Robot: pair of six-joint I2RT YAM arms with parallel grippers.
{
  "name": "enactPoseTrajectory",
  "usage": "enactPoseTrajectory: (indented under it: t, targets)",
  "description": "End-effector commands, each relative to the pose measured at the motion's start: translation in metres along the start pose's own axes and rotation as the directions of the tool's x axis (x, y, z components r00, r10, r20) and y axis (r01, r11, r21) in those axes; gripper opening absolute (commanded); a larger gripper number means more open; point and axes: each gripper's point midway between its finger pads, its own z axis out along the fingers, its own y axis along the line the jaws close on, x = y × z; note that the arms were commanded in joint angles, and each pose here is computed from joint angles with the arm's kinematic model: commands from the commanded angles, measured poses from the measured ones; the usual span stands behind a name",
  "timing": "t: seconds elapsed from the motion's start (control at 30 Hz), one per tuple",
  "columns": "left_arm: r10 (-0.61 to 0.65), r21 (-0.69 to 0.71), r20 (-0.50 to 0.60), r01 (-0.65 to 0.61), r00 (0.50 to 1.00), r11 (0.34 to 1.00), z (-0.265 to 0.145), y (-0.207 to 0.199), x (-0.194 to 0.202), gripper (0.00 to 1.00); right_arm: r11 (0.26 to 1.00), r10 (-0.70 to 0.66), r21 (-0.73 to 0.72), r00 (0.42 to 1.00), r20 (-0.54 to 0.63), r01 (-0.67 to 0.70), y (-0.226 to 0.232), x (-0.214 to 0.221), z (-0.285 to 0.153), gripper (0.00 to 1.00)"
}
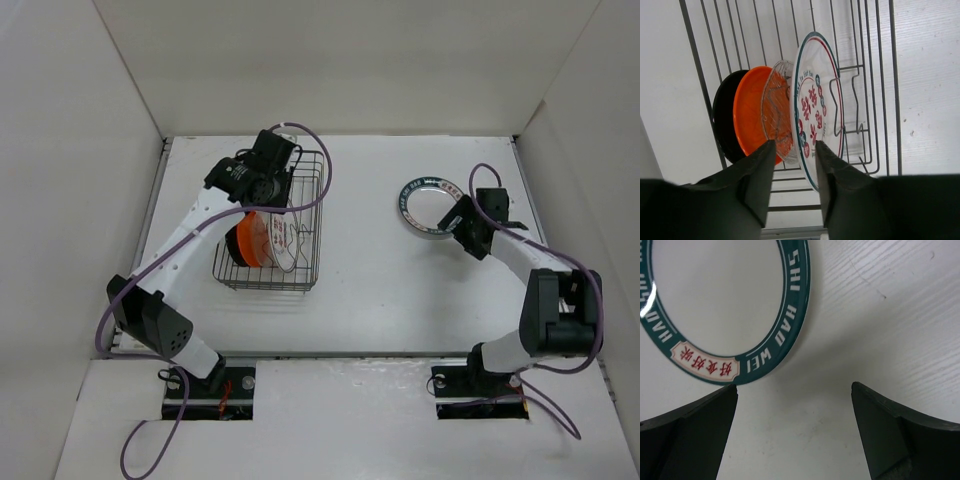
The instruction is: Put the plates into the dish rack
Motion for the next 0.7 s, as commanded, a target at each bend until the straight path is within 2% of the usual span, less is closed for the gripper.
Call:
enactPoseTrajectory:
  t: [0.0,0.1,0.13,0.17,0.2,0.27,0.3,0.43,0.67]
  targets:
    - [0.015,0.009,0.104,-0.016,0.994,1.0,-0.025,0.008,-0.02,0.38,0.999,0.033,-0.038,0.998,0.049,-0.031,0.014,-0.026,0.014,1.0]
    - [-0.001,0.013,0.185,-0.002,0.983,1.0,-0.047,0.013,-0.037,0.7,0.998,0.056,-0.004,0.998,0.027,-0.056,0.008,-0.029,0.035,1.0]
    - [0.006,0.013,0.194,-0.008,0.981,1.0,-0.05,0.014,-0.04,0.8,0.998,0.067,0.0,0.998,0.007,-0.067,0.005,-0.029,0.041,0.97]
    - [0.001,0.016,0.208,-0.004,0.978,1.0,-0.055,0.015,-0.041,0.93,0.998,0.067,-0.011,0.998,-0.006,-0.067,0.008,-0.028,0.047,0.9]
    - [0.005,0.017,0.222,-0.009,0.975,1.0,-0.059,0.016,-0.045,0.99,0.995,0.1,-0.003,0.994,-0.034,-0.1,0.005,-0.026,0.053,0.85]
    - [-0.009,0.025,0.258,0.002,0.966,1.0,-0.069,0.017,-0.053,0.99,0.994,0.111,0.007,0.993,-0.025,-0.111,0.004,-0.028,0.054,0.84]
    - [-0.006,0.027,0.279,-0.002,0.96,1.0,-0.076,0.019,-0.057,0.99,0.993,0.122,0.004,0.992,-0.021,-0.122,0.007,-0.031,0.055,0.76]
    - [-0.004,0.029,0.301,-0.005,0.954,1.0,-0.083,0.02,-0.063,0.99,0.988,0.149,0.043,0.987,-0.053,-0.147,0.004,-0.032,0.061,0.56]
    - [-0.003,0.059,0.296,-0.015,0.955,0.998,-0.08,0.013,-0.067,0.99,0.972,0.227,0.084,0.97,-0.082,-0.22,0.0,-0.034,0.064,0.0]
